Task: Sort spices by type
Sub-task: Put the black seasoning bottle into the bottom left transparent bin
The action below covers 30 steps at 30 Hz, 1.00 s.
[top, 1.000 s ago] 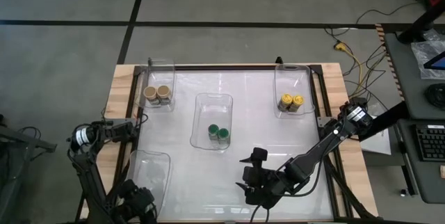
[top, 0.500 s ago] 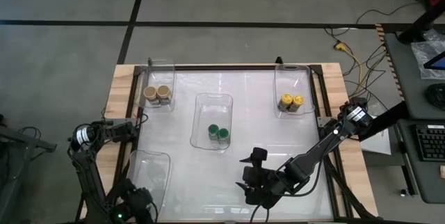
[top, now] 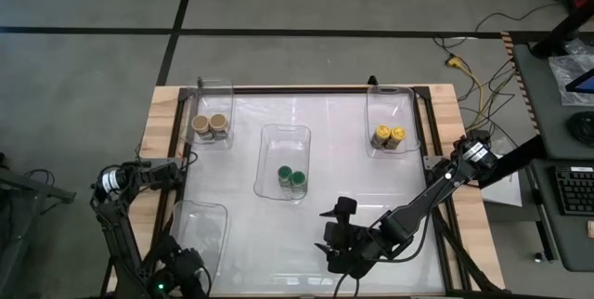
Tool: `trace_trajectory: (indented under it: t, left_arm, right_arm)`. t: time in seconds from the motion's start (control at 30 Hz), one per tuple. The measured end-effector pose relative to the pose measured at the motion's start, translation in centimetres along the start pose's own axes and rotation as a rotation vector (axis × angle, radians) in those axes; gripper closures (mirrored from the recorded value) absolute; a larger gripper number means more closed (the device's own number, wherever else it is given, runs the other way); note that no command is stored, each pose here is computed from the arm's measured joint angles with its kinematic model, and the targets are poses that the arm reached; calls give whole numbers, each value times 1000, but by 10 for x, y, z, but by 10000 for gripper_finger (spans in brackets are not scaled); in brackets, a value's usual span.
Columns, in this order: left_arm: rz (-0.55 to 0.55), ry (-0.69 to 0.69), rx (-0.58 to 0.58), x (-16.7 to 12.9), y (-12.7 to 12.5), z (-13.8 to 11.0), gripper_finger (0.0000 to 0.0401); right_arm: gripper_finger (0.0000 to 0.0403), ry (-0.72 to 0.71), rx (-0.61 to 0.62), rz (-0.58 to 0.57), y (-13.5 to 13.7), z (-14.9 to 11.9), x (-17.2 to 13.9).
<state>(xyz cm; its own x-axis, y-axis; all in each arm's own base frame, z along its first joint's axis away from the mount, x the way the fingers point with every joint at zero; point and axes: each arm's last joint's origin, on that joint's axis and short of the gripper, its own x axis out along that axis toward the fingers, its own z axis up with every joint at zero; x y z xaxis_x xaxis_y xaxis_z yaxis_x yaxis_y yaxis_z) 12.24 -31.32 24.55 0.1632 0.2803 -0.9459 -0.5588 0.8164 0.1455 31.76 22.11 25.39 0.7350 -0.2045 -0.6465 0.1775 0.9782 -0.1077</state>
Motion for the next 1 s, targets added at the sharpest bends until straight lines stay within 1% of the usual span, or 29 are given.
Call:
trace_trajectory:
  t: [0.47,0.7,1.0]
  left_arm:
    - [18,-4,5,1,2,0,122]
    - [29,32,9,1,2,-1,122]
    - [66,29,21,1,6,0,122]
  right_arm:
    - [38,0,2,0,0,0,0]
    - [38,0,2,0,0,0,0]
    - [38,0,1,0,0,0,0]
